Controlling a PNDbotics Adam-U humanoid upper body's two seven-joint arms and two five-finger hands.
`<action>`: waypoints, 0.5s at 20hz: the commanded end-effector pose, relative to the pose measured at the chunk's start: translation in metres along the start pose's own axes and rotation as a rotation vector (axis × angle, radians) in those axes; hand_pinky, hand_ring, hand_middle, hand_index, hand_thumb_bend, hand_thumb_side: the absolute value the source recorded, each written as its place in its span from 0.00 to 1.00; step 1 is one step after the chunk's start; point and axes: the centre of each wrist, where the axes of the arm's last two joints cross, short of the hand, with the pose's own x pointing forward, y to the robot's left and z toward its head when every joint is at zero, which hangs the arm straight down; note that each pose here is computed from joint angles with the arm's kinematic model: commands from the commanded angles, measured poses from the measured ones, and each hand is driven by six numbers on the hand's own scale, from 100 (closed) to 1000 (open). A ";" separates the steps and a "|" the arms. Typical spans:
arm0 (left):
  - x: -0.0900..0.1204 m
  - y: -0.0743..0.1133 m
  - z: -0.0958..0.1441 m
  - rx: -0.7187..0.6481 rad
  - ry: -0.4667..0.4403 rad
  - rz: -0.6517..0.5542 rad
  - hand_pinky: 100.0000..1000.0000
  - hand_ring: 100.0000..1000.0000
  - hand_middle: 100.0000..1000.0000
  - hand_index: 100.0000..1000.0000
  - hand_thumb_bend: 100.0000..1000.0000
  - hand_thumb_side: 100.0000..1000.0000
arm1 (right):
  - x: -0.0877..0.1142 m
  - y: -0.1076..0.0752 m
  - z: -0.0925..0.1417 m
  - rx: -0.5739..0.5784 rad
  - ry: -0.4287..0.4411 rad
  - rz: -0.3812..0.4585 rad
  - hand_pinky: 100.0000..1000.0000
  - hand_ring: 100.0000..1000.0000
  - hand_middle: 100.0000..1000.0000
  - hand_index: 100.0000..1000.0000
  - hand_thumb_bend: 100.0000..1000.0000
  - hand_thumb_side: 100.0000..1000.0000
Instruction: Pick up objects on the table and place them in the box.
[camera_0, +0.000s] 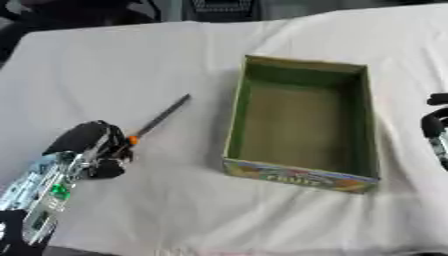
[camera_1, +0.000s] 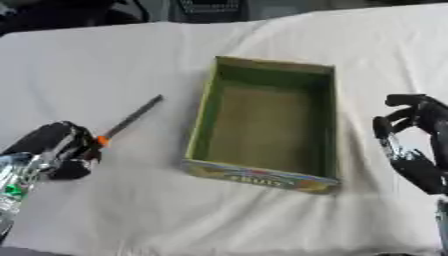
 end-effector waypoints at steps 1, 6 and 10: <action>-0.007 0.001 0.000 -0.012 0.018 -0.027 0.39 0.43 0.50 0.59 0.17 0.19 | 0.004 -0.004 -0.001 -0.009 -0.016 0.013 0.45 0.55 0.64 0.76 0.32 0.63; -0.007 0.002 0.001 -0.008 0.021 -0.030 0.38 0.42 0.50 0.58 0.18 0.19 | 0.004 -0.005 -0.001 -0.010 -0.016 0.013 0.45 0.55 0.64 0.76 0.32 0.63; -0.006 0.004 0.001 0.016 0.022 -0.030 0.36 0.40 0.47 0.56 0.17 0.18 | 0.004 -0.005 -0.001 -0.009 -0.015 0.013 0.45 0.55 0.64 0.76 0.32 0.63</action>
